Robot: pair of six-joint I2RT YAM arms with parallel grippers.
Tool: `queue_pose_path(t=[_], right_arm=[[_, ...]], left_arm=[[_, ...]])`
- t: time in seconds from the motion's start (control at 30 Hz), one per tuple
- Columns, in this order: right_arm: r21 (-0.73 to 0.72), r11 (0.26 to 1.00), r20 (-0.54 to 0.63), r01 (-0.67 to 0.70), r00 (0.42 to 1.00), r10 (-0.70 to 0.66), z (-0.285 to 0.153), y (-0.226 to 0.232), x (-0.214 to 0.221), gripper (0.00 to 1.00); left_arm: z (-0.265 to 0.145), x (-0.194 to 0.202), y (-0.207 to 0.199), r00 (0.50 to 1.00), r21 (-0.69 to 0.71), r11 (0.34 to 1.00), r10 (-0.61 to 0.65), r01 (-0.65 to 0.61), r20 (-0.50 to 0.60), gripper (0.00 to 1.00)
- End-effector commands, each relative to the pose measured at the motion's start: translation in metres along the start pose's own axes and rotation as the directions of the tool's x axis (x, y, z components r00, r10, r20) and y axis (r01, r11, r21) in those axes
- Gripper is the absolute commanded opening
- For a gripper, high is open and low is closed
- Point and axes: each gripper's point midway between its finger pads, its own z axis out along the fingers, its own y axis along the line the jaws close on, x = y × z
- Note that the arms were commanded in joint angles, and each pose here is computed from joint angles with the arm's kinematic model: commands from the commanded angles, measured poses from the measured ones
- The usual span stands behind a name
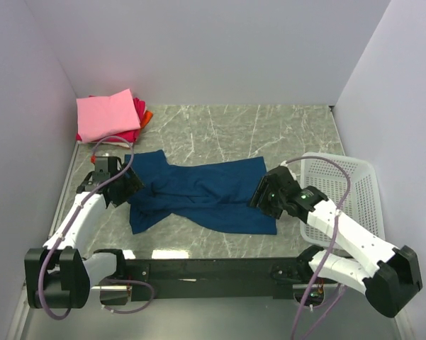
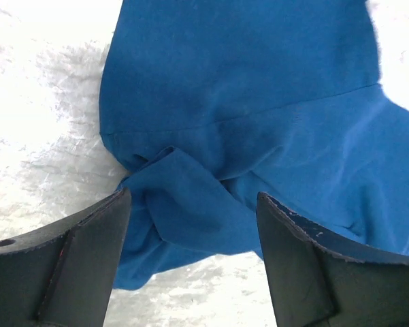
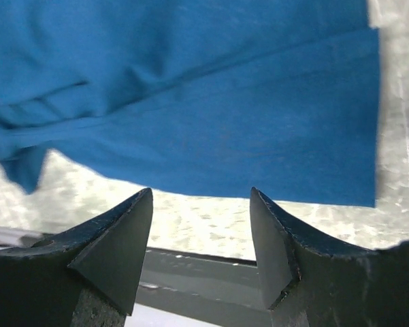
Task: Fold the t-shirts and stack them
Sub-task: Flatten the tshirt out
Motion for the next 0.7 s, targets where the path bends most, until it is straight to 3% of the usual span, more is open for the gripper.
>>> queue_pose_path(t=[0.0,0.33,0.67], right_arm=[[0.022,1.000,0.011,0.014,1.000,-0.014,0.012,-0.003,-0.002,0.66],[0.349,0.937,0.126,-0.020,0.992,-0.026,0.031,-0.063,-0.036,0.66],[0.386,0.921,0.166,-0.059,0.986,-0.006,0.045,-0.088,-0.063,0.55]], left_arm=[[0.011,0.003,-0.003,1.000,0.028,0.999,-0.015,0.015,-0.006,0.79],[0.032,0.014,-0.003,0.998,0.037,0.999,-0.007,0.010,-0.061,0.80],[0.032,0.013,-0.005,0.998,0.054,0.999,0.003,0.000,-0.064,0.80]])
